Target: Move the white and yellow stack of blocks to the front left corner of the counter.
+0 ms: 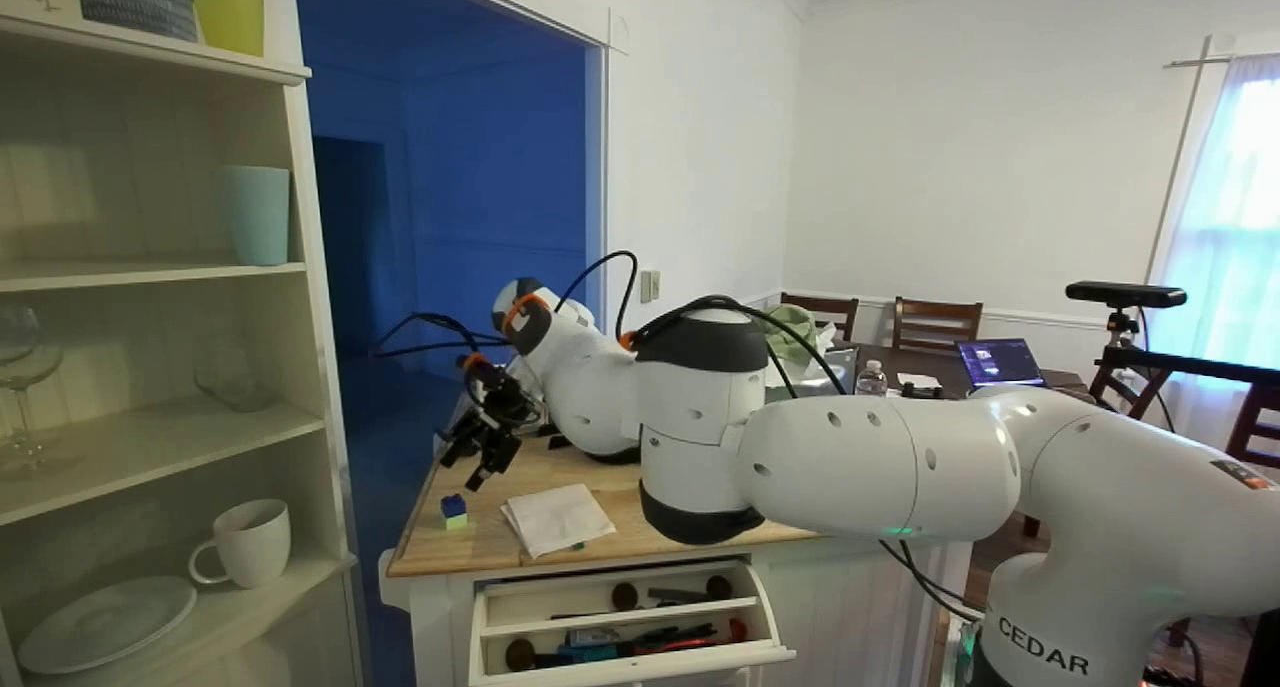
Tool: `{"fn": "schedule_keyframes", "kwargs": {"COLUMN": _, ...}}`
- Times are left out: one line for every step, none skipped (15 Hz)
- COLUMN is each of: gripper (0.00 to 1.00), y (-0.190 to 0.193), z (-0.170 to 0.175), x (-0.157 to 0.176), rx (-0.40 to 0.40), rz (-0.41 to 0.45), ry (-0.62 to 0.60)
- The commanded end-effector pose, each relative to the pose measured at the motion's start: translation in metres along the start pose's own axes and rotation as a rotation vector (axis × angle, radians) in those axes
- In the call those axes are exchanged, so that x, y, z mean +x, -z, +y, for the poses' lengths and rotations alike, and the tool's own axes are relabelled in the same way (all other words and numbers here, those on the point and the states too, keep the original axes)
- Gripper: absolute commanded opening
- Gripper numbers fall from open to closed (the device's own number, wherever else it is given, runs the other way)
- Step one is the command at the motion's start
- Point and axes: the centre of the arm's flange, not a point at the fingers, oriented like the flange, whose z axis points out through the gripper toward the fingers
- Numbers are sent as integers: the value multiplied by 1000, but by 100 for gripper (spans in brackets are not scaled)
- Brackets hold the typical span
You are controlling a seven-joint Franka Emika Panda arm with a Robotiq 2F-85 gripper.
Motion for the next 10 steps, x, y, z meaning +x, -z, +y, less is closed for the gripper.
{"fn": "schedule_keyframes", "kwargs": {"gripper": 100, "y": 35, "z": -18, "x": -28, "rx": -113, "rz": 149, "ry": 80}}
{"fn": "schedule_keyframes", "kwargs": {"gripper": 100, "y": 42, "z": -12, "x": -37, "rx": -137, "rz": 200, "ry": 99}}
{"fn": "schedule_keyframes", "kwargs": {"gripper": 100, "y": 48, "z": -8, "x": -45, "rx": -162, "rz": 242, "ry": 122}}
{"fn": "schedule_keyframes", "kwargs": {"gripper": 100, "y": 55, "z": 0, "x": -54, "rx": -181, "rz": 282, "ry": 151}}
{"fn": "schedule_keyframes", "kwargs": {"gripper": 100, "y": 62, "z": 8, "x": -61, "rx": -201, "rz": 318, "ry": 181}}
{"fn": "schedule_keyframes", "kwargs": {"gripper": 100, "y": 68, "z": 14, "x": -67, "rx": -221, "rz": 355, "ry": 212}}
{"fn": "schedule_keyframes", "kwargs": {"gripper": 100, "y": 74, "z": 19, "x": -72, "rx": -240, "rz": 386, "ry": 249}}
{"fn": "schedule_keyframes", "kwargs": {"gripper": 100, "y": 80, "z": 25, "x": -77, "rx": -259, "rz": 417, "ry": 285}}
{"fn": "schedule_keyframes", "kwargs": {"gripper": 100, "y": 86, "z": 30, "x": -82, "rx": -278, "rz": 447, "ry": 324}}
{"fn": "schedule_keyframes", "kwargs": {"gripper": 100, "y": 92, "z": 37, "x": -87, "rx": -294, "rz": 476, "ry": 365}}
